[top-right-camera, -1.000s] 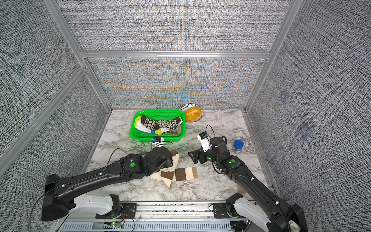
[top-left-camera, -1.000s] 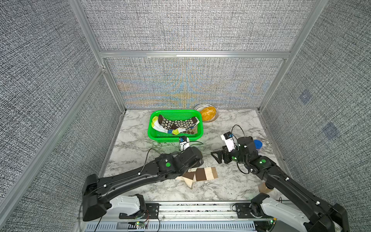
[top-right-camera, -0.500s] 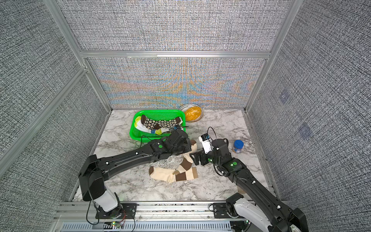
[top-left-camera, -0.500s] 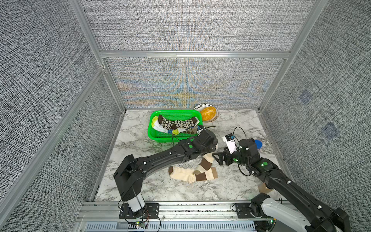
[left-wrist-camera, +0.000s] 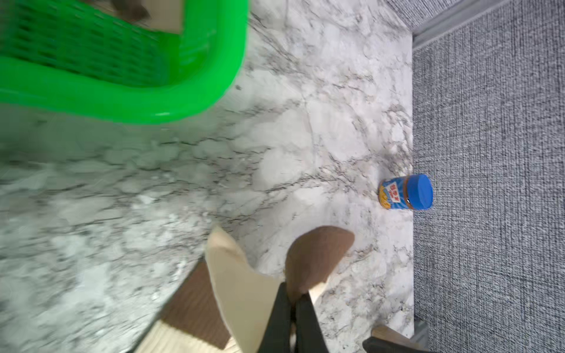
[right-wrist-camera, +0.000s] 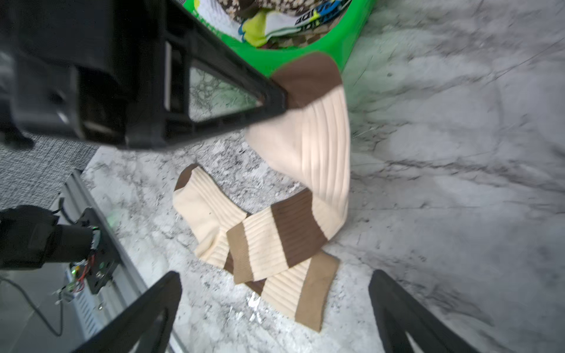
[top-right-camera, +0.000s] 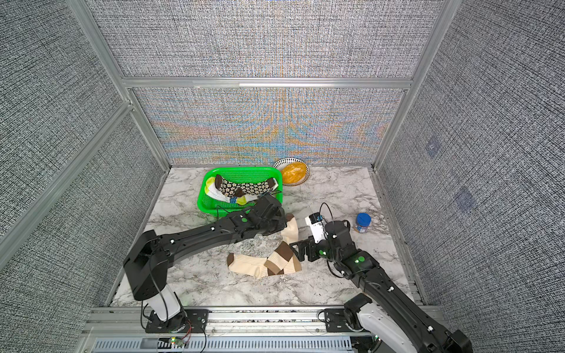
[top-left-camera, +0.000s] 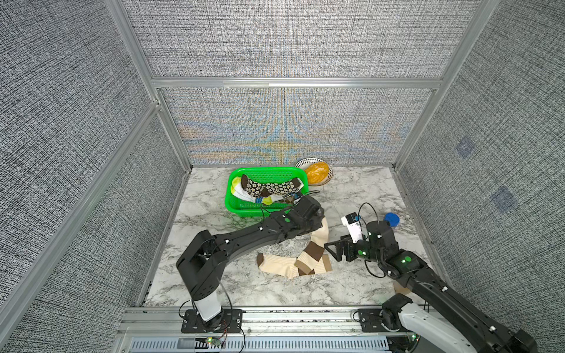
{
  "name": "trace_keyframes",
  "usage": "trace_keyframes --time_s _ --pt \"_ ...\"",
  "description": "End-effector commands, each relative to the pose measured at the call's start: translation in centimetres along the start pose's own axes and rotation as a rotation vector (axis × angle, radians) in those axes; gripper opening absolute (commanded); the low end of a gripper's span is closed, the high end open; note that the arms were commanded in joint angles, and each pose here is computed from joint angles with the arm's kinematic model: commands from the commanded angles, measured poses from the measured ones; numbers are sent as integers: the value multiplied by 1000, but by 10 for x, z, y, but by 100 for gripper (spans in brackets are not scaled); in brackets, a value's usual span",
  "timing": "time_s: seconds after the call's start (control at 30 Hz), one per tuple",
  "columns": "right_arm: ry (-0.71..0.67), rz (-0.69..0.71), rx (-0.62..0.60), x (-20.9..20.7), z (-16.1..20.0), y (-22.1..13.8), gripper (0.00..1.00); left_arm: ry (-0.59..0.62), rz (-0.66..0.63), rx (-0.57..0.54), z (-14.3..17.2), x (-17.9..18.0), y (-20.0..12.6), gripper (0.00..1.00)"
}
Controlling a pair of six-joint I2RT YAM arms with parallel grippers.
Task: Place the socks together as a pair
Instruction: Flatten out the sock.
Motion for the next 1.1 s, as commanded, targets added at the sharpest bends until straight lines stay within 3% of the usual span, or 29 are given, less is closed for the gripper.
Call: trace_keyframes --time_s 0.0,0.13,0.3,0.53,0.9,1.07 --pt "63 -43 34 10 13 10 98 8 -85 -74 -10 29 -20 0" --pt "59 -52 52 17 21 22 98 -6 -178 -148 -21 68 -41 0" --pt "38 -39 97 22 24 38 97 17 -259 -184 -31 91 -45 0" --pt "49 -17 213 36 44 61 95 82 -341 -205 -50 91 -34 0" --pt "159 9 172 43 54 84 85 112 -402 -201 -64 99 -16 0" --pt "182 32 150 41 46 97 75 116 -395 -202 -68 96 -16 0"
Point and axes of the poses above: each gripper's point midway between its finger pads, its own y axis out along the fingers, its own x axis along the line the jaws close on, z = x × y, the point moved 6 cm from there along -y, back along the fingers, and after that the axes turned 8 degrees about -y, right-handed, at the moved point
